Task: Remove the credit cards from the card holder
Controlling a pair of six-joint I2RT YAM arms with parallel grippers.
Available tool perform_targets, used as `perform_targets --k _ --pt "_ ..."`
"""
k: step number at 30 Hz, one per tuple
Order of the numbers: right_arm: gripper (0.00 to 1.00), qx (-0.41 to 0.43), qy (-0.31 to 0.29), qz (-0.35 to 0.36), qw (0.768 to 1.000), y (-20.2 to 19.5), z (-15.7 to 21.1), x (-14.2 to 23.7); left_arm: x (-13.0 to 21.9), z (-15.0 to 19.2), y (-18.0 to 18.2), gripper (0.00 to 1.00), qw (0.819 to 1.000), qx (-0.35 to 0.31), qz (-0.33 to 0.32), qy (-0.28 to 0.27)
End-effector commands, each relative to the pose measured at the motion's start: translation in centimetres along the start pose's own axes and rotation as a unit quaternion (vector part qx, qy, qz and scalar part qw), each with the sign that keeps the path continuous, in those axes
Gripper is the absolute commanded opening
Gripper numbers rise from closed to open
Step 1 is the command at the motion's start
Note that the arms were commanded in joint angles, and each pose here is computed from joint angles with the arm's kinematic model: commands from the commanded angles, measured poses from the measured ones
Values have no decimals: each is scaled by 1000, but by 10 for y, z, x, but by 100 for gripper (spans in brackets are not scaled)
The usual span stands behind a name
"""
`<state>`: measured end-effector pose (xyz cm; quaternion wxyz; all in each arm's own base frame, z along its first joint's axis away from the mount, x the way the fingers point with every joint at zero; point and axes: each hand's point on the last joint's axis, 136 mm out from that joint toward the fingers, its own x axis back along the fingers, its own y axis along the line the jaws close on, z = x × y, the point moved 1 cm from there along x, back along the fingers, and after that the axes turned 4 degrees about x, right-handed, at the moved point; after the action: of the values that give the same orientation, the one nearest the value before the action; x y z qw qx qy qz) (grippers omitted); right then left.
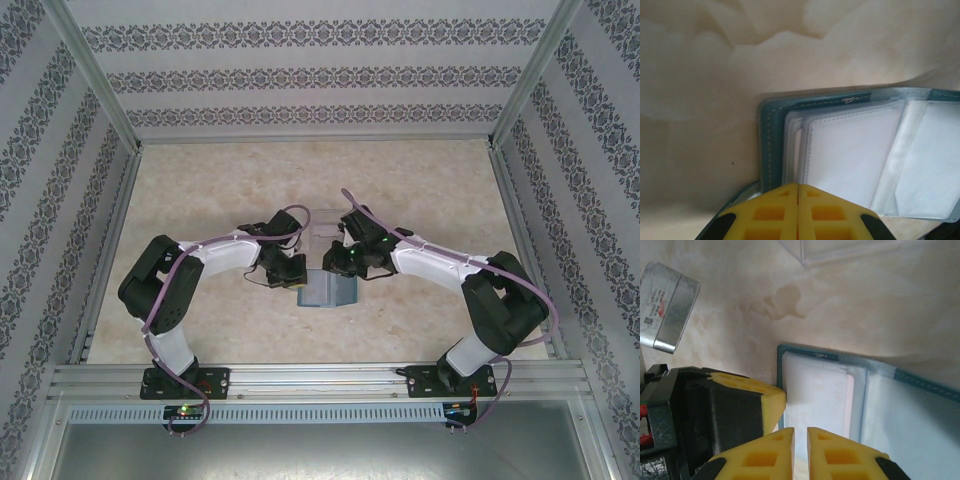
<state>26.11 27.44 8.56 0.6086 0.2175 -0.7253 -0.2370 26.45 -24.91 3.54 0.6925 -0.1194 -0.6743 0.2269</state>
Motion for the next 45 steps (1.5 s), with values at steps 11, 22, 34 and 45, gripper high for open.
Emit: perform_targets --k 11,22,34,45 --pt "11 -25 37 -43 998 15 10 -30 -5 6 16 2 1000 5 -3 12" --pt "8 -33 60 -46 997 14 15 -46 -5 6 16 0 1000 11 4 7" --pt "7 -38 79 -50 995 15 19 -61 -5 6 16 0 1000 14 10 6" --pt "13 -59 90 -1 994 -6 28 -65 -5 6 16 0 1000 14 11 7"
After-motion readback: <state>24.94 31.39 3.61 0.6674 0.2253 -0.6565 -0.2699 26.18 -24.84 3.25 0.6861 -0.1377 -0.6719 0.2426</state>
